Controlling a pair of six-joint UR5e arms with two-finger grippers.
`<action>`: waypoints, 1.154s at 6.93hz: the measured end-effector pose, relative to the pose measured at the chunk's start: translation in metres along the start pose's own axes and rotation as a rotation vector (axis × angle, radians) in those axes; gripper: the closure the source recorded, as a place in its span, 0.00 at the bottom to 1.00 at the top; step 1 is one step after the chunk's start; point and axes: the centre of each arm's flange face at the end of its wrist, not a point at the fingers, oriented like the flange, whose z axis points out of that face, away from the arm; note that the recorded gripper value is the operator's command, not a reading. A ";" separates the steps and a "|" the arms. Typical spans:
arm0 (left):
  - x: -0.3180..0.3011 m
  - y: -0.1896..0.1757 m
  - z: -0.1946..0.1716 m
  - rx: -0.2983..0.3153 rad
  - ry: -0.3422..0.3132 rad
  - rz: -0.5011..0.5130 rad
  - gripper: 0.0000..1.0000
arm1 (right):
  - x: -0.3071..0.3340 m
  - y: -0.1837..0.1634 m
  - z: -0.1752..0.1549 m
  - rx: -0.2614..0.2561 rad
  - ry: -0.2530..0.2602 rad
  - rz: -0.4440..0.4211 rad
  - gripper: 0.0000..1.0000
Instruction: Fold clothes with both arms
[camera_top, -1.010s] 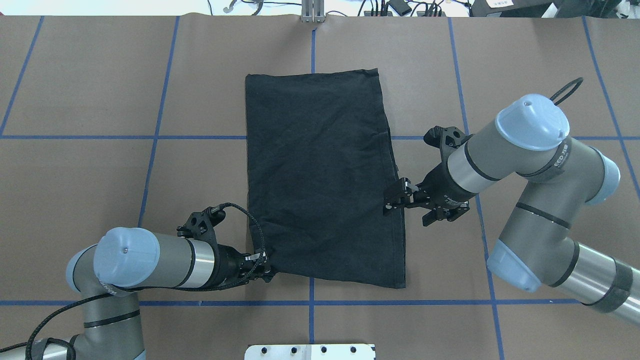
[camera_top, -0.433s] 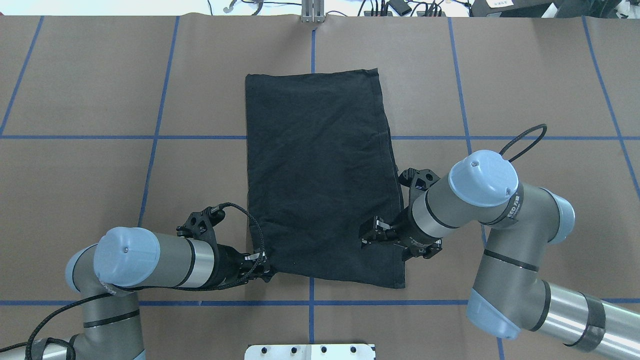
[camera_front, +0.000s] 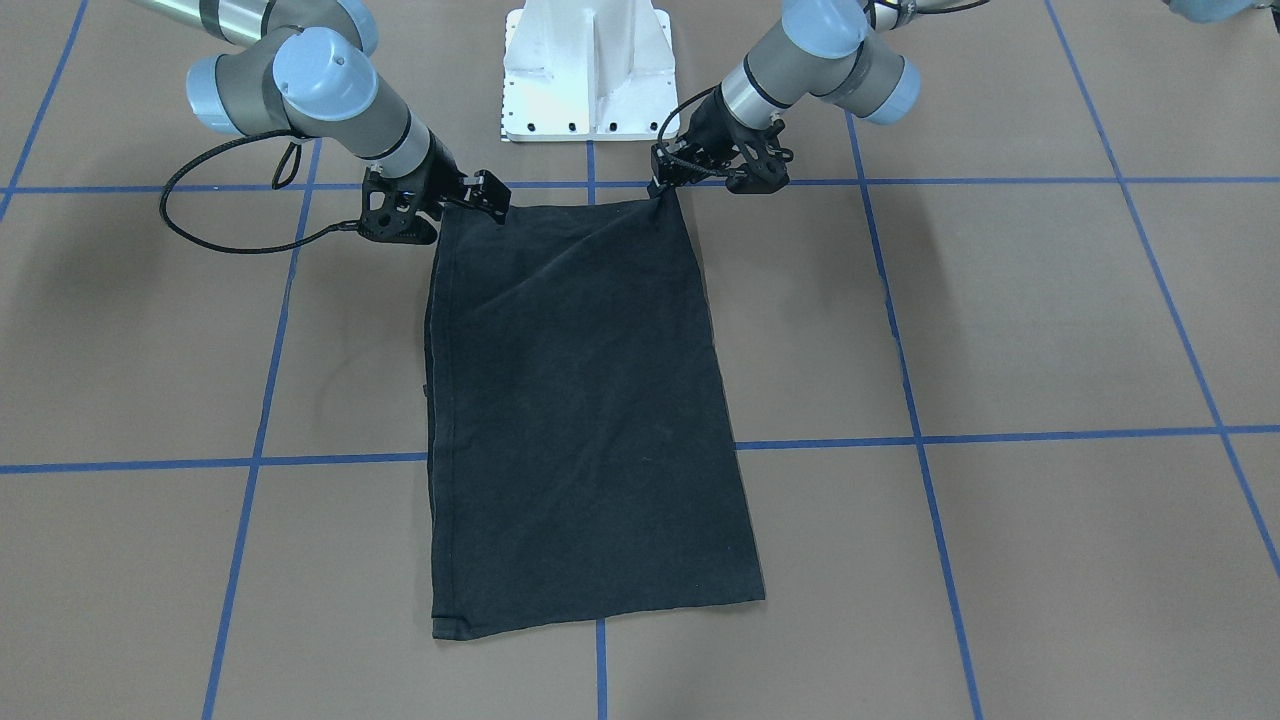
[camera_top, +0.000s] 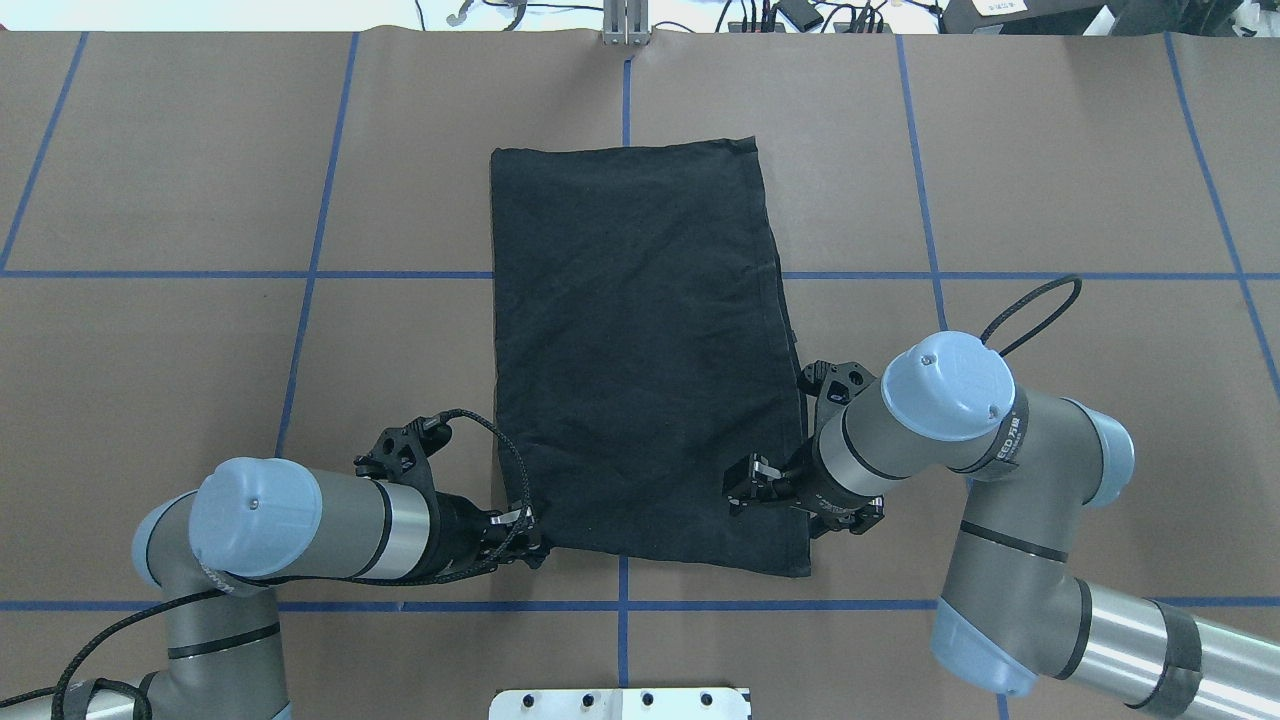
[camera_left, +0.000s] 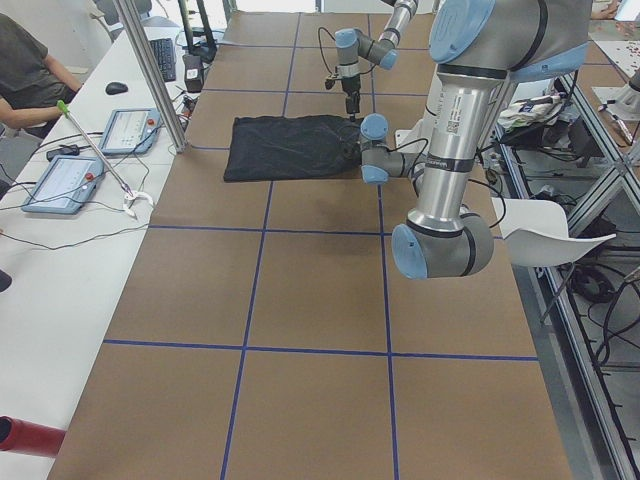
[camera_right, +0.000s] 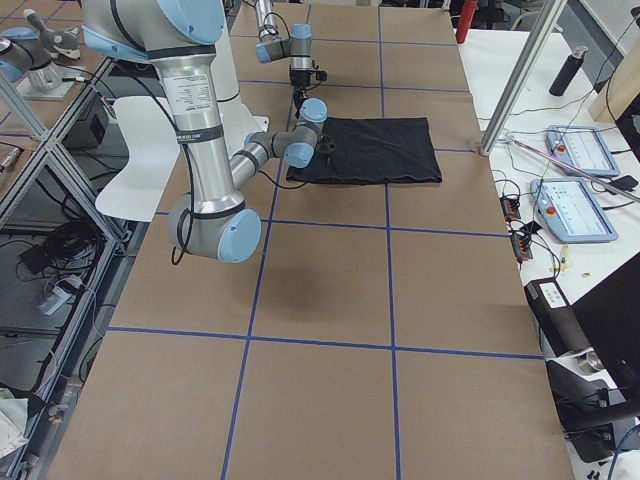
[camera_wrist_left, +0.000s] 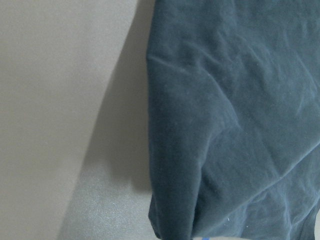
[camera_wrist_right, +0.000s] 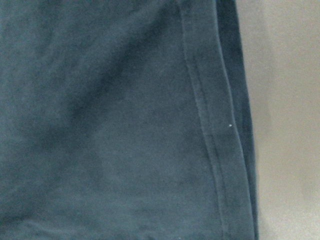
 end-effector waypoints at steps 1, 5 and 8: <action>0.000 0.000 0.000 0.000 0.001 0.000 1.00 | 0.001 0.000 0.003 -0.001 0.005 0.001 0.00; 0.000 0.001 0.000 0.000 0.000 0.000 1.00 | 0.000 0.004 0.013 -0.013 0.046 0.013 0.00; -0.001 0.001 0.000 0.000 -0.001 0.000 1.00 | -0.001 0.009 0.021 -0.018 0.061 0.013 0.00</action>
